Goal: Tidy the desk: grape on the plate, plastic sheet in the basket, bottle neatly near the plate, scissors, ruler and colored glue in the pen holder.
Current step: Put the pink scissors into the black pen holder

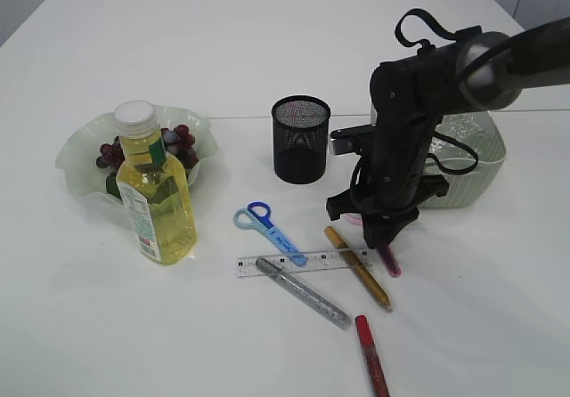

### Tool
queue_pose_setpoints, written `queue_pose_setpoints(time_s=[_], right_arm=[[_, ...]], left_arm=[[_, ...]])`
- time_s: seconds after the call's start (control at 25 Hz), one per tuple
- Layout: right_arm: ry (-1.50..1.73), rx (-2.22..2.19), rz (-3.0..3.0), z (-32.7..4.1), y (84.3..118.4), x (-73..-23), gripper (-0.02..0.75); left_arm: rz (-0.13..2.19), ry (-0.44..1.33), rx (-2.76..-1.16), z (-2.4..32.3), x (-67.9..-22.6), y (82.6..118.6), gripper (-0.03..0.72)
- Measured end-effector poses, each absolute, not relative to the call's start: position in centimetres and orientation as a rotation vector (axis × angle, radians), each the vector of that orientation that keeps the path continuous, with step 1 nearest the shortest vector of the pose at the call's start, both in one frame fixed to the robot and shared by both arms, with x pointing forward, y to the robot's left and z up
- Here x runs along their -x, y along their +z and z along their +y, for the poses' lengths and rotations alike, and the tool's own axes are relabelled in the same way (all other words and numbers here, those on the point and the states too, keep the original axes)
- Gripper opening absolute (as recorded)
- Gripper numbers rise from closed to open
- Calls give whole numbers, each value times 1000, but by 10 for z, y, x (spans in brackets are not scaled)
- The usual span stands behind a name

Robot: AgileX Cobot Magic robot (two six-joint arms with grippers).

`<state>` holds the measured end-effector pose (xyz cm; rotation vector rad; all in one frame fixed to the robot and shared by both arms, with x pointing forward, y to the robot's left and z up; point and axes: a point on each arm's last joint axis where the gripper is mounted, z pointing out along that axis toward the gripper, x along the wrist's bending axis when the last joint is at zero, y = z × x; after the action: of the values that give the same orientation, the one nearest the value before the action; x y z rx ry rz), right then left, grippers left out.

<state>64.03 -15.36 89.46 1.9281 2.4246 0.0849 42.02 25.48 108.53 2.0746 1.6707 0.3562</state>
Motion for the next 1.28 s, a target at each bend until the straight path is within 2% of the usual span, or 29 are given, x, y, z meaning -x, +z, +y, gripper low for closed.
queue_pose_setpoints(time_s=[0.24,0.84,1.28], right_arm=[[94,-1891,2449,-153,898,-640,134],[243,-1833,2576,-144,940,-634,133],[630,-1659,2649,-129,1002,-636,133]], left_arm=[[1671,356,-2075,255,-420,1085,241],[1669,359,-2072,255,-420,1085,241],[1669,355,-2070,254,-420,1085,241]])
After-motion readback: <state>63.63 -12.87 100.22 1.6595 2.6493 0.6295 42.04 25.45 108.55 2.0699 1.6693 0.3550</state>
